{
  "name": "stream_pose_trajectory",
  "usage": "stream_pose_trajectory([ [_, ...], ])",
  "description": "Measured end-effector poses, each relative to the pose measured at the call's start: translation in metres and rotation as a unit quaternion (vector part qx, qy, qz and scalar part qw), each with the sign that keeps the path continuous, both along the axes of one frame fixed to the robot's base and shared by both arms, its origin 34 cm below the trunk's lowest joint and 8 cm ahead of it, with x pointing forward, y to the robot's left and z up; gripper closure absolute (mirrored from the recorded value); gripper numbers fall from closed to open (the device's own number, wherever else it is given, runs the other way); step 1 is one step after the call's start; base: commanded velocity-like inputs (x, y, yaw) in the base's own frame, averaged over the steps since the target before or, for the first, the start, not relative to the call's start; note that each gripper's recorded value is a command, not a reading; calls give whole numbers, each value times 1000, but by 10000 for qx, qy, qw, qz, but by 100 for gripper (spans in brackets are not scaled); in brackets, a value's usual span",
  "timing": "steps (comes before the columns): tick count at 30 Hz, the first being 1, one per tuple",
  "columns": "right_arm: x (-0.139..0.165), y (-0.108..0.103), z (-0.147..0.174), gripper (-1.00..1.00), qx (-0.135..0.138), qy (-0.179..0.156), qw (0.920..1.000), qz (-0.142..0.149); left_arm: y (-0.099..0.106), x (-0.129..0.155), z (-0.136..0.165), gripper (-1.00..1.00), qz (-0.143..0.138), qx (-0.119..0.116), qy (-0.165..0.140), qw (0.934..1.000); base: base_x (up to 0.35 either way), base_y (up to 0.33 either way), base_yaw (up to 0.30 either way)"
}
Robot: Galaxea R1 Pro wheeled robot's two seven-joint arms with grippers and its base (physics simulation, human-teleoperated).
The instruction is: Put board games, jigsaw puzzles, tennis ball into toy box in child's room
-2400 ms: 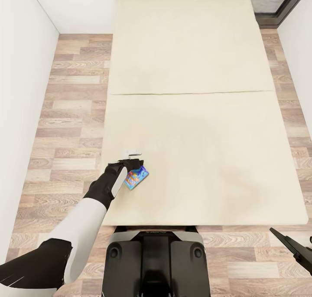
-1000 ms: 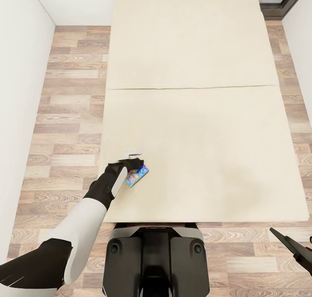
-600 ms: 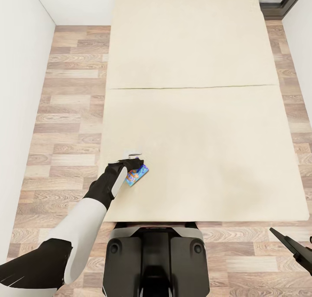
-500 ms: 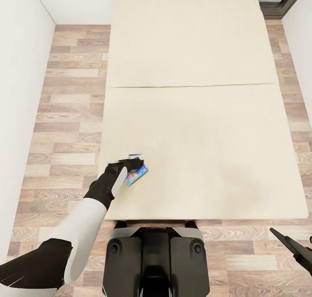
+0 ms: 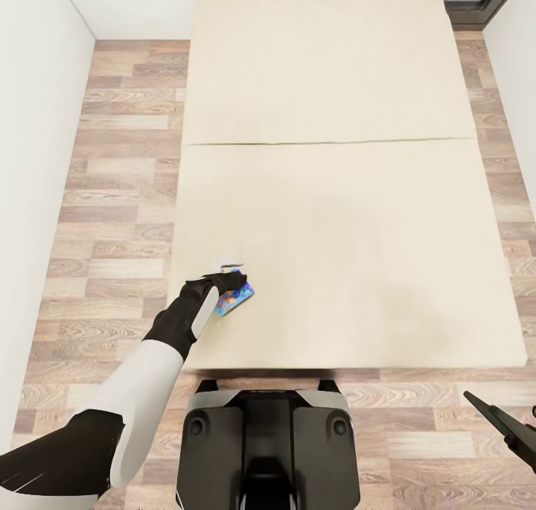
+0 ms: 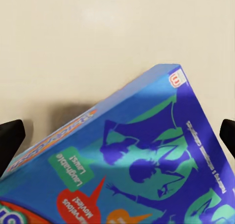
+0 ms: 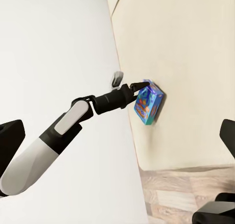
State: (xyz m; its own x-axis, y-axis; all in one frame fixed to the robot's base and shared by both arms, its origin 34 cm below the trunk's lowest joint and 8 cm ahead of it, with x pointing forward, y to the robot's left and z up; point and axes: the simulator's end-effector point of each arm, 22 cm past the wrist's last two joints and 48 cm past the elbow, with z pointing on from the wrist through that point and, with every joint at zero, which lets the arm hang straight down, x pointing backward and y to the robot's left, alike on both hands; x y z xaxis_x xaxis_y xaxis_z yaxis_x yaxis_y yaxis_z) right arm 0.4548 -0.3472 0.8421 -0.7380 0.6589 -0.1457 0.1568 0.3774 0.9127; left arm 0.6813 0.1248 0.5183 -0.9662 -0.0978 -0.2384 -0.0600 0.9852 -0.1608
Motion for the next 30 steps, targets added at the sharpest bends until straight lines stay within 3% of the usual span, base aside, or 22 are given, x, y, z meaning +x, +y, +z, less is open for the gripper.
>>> stream_pose_trajectory([
  [30, 0, 0, 0, -100, -5, 4, 10000, 0, 1, 0, 0, -100, -4, 6, 1, 10000, -151, -54, 0],
])
